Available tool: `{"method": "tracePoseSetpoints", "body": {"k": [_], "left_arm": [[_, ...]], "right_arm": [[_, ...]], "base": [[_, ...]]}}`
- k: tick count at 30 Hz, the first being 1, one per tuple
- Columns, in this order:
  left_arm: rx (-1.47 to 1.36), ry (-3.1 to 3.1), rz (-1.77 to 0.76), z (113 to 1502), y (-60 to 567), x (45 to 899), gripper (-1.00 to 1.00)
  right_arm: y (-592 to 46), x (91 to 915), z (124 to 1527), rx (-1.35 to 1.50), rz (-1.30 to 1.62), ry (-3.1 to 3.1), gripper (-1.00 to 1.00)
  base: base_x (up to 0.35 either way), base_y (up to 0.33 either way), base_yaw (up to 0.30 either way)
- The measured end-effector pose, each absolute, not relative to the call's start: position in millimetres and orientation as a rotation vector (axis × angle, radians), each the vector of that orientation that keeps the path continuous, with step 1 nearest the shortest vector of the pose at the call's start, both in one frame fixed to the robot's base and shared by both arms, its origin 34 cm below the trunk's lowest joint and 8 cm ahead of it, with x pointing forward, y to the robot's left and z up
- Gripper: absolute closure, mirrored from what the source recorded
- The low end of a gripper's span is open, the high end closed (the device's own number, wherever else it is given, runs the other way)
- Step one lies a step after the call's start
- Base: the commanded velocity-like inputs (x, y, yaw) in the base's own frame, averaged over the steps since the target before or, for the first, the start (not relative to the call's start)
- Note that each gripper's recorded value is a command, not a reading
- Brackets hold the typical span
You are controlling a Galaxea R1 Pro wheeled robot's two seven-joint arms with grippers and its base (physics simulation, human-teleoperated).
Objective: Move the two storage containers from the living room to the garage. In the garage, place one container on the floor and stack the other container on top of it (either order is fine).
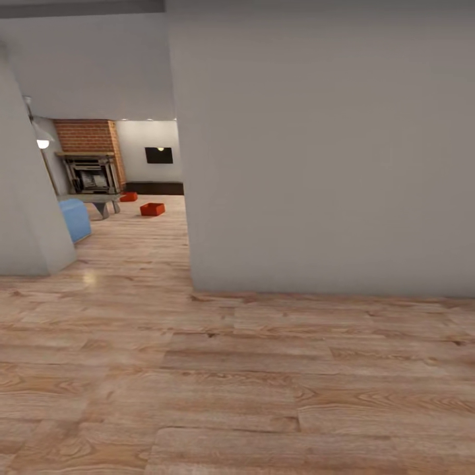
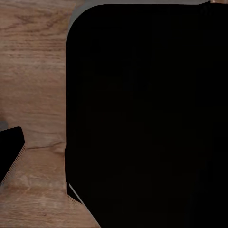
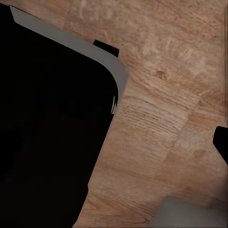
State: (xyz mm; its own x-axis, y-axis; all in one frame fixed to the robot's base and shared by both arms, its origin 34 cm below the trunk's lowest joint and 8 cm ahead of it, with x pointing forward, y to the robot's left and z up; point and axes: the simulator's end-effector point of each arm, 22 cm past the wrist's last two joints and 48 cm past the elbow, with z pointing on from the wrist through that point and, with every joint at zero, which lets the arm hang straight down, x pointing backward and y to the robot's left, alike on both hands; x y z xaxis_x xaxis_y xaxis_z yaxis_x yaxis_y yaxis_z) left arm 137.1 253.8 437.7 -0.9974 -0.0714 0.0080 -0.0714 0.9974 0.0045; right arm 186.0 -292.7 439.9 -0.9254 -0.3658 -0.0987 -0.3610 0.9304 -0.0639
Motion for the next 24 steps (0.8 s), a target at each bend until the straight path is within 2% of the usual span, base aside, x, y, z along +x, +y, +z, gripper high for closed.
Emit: {"method": "tracePoseSetpoints", "body": {"k": [24], "left_arm": [[0.113,-3.131,-0.004,437.6,252.6,137.1,-1.00]], "right_arm": [[-291.4,186.2,439.9,-0.563,-0.065,2.978,-1.00]], "base": [[0.322,0.000,0.001]]}}
